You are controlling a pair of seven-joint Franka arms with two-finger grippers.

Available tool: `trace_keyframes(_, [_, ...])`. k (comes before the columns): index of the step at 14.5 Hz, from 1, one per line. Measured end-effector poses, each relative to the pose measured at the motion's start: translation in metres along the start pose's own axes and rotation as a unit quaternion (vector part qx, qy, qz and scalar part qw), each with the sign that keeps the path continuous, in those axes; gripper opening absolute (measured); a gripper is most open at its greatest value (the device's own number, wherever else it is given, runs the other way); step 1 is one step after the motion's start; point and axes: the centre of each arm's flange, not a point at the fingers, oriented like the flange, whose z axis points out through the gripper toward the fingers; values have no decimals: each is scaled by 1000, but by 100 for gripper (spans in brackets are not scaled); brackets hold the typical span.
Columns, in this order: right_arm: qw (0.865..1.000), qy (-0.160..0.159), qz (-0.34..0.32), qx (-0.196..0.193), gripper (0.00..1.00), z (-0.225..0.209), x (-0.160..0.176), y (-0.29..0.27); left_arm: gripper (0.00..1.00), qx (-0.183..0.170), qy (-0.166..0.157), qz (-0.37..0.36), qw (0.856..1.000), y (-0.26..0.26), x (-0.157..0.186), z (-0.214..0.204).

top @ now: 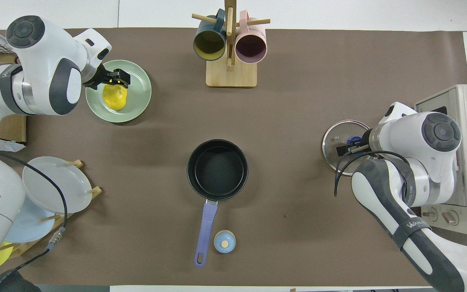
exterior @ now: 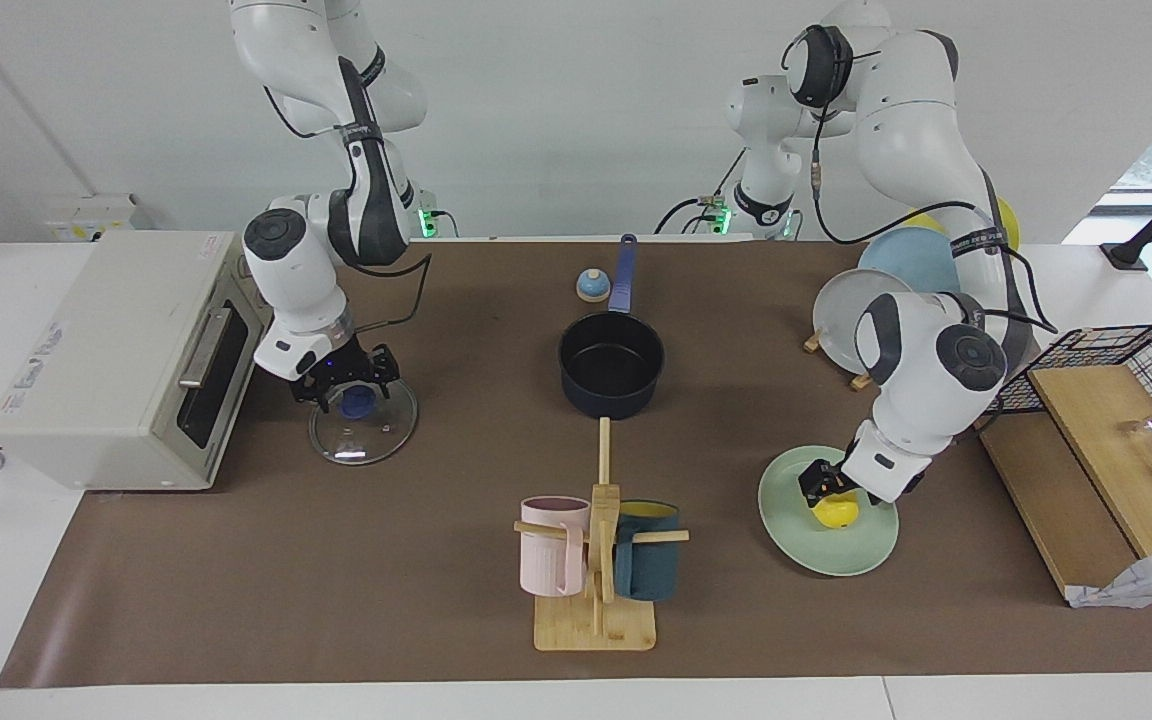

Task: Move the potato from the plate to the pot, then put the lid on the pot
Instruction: 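Close the left gripper on the yellow potato on the green plate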

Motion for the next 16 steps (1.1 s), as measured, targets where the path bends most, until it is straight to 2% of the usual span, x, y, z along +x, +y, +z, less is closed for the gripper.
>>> trace_keyframes(5, [1000,-1,0,0,88,1,0,0,100,0,0,-11,1000,0,-2,14])
trace_keyframes(6, [1000,-1,0,0,83,1,0,0,100,0,1,-12,1000,0,-3,16])
trace_keyframes(7, [1000,-1,0,0,73,1,0,0,96,0,1,-13,1000,0,-3,17])
trace_keyframes(8, [1000,-1,0,0,73,1,0,0,86,0,1,-14,1000,0,-3,17])
trace_keyframes(9, [1000,0,0,0,68,0,0,0,70,0,1,-14,1000,-1,-3,16])
trace_keyframes(10, [1000,0,0,0,66,0,0,0,64,0,2,-14,1000,0,-3,15])
trace_keyframes(13, [1000,-1,0,0,66,0,0,0,64,0,3,-18,1000,2,-1,9])
trace_keyframes(14, [1000,-5,0,1,66,-1,1,0,64,-4,5,-24,1000,4,1,-3])
trace_keyframes(16, [1000,-21,-1,4,66,-11,6,0,64,-23,3,-46,999,12,-2,-54])
